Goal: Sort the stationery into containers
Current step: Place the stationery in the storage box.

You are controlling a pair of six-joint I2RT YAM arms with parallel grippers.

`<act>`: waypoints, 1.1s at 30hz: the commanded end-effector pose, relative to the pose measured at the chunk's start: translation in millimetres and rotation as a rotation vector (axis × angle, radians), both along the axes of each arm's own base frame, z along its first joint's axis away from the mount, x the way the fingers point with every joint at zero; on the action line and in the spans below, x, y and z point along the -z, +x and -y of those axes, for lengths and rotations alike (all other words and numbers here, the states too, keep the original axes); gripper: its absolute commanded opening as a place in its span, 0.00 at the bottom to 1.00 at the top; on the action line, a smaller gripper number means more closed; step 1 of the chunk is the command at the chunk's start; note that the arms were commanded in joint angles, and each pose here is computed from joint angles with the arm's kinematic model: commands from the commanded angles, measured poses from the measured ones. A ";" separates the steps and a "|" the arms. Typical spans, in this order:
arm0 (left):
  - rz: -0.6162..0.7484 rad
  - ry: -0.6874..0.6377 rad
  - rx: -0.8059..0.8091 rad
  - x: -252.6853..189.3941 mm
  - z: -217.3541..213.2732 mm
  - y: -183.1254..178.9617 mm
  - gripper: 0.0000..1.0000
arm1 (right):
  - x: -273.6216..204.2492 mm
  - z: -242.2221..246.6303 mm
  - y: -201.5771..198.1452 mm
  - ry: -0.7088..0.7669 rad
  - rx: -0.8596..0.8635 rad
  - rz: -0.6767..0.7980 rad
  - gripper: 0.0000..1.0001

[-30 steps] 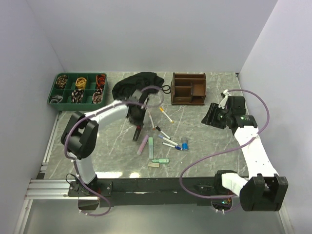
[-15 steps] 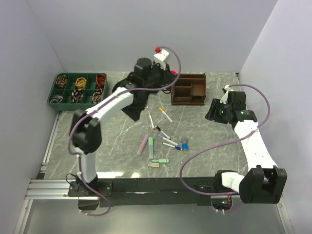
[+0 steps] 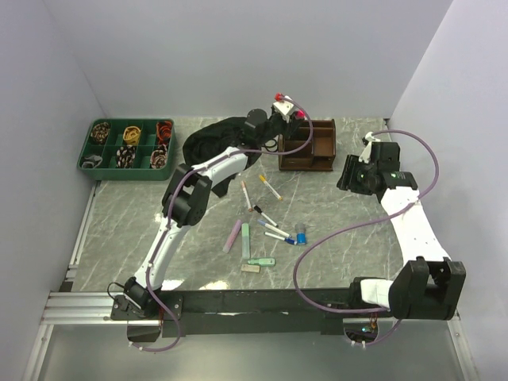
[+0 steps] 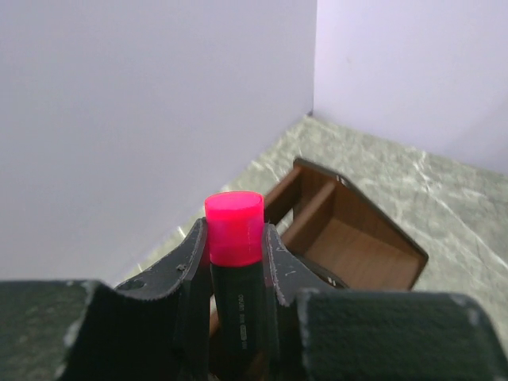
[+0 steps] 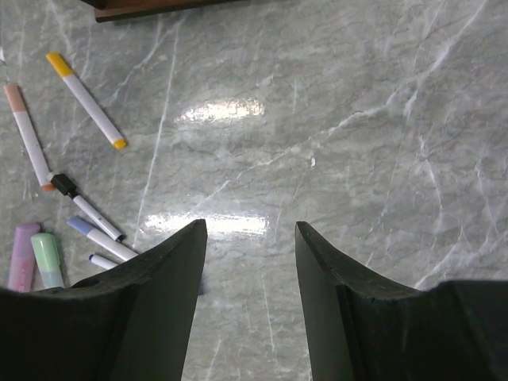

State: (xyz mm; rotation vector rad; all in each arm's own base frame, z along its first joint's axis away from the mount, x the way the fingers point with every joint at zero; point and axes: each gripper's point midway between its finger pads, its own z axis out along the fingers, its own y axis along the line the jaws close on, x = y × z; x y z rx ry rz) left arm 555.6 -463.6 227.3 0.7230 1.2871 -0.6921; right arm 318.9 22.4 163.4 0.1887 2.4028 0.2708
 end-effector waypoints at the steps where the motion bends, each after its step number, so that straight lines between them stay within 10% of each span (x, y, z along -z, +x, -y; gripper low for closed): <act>1: 0.137 -0.075 -0.007 -40.7 0.0 3.6 0.01 | -12.0 8.4 15.7 -0.025 0.013 0.047 0.57; 15: 0.068 -0.069 -0.044 -17.5 -21.6 2.6 0.06 | -14.8 8.6 33.9 -0.019 0.012 0.040 0.57; 20: 0.104 -0.098 -0.080 -40.6 -34.1 -8.9 0.55 | -15.4 7.9 28.3 -0.017 0.012 0.040 0.57; 29: 0.132 -0.140 -0.090 -115.3 -67.8 -81.2 0.69 | -23.4 3.4 8.0 0.004 0.014 0.069 0.57; 33: -0.057 -0.075 -0.160 -124.0 -96.3 -132.1 0.70 | -32.6 0.4 -1.1 0.016 0.010 0.096 0.57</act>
